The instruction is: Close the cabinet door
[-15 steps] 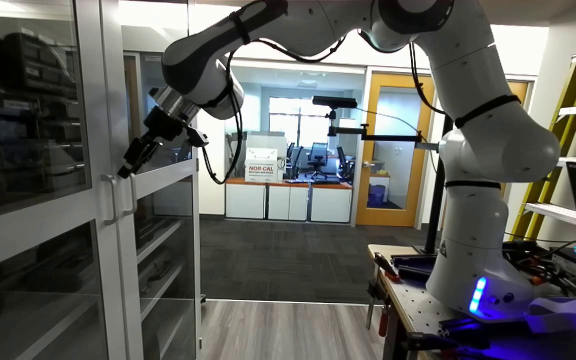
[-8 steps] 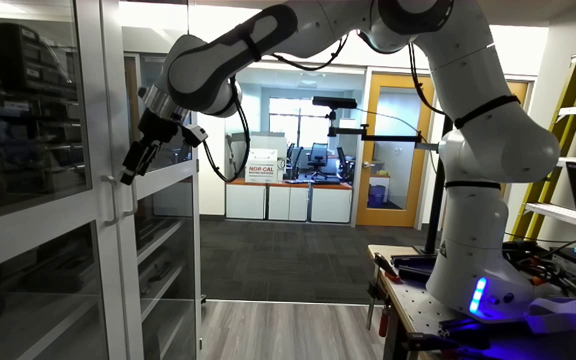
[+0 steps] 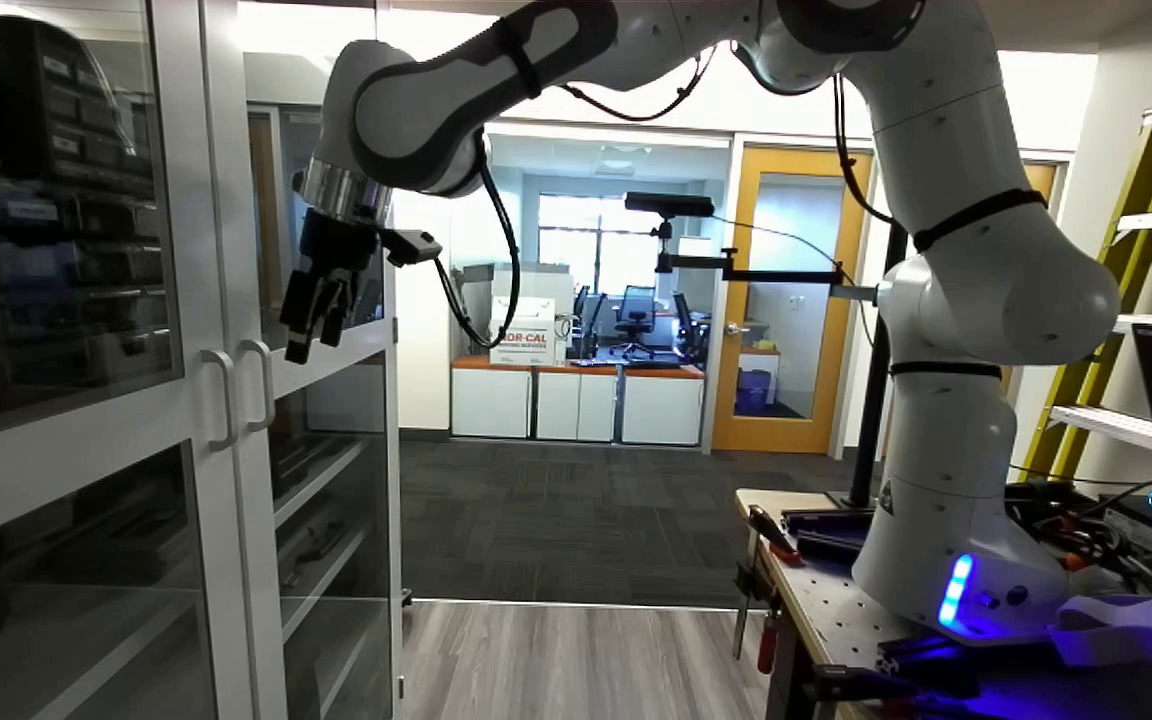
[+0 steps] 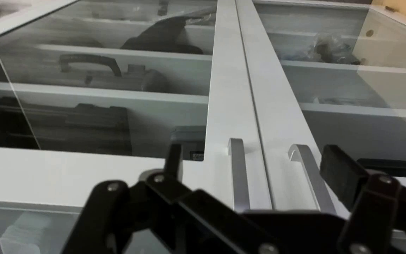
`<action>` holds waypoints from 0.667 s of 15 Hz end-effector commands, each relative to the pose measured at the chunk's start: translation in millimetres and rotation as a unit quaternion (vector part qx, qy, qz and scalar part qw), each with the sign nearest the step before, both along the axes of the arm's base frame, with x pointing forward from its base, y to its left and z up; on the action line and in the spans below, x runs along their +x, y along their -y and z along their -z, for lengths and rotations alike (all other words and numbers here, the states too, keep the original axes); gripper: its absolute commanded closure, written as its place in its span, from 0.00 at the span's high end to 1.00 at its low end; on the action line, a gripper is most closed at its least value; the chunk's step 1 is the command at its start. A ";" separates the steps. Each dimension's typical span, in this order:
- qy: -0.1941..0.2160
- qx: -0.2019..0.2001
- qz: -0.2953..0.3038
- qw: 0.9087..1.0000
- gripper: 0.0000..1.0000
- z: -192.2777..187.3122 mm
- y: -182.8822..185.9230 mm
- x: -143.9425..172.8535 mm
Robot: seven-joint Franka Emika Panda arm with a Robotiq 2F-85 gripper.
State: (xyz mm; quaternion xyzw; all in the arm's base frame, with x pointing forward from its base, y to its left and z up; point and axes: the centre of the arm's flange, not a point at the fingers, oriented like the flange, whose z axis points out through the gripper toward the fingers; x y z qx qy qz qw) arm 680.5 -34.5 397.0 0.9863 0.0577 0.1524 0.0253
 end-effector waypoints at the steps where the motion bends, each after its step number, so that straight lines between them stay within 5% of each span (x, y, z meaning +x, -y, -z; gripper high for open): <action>1: -0.053 0.009 0.045 0.998 1.00 -16.8 7.0 -31.9; 7: -0.107 0.022 0.089 0.990 1.00 -13.0 24.5 -74.8; 8: -0.094 0.019 0.067 0.993 1.00 -6.6 19.9 -44.0; 10: -0.100 0.021 0.074 0.992 1.00 -5.2 24.5 -52.9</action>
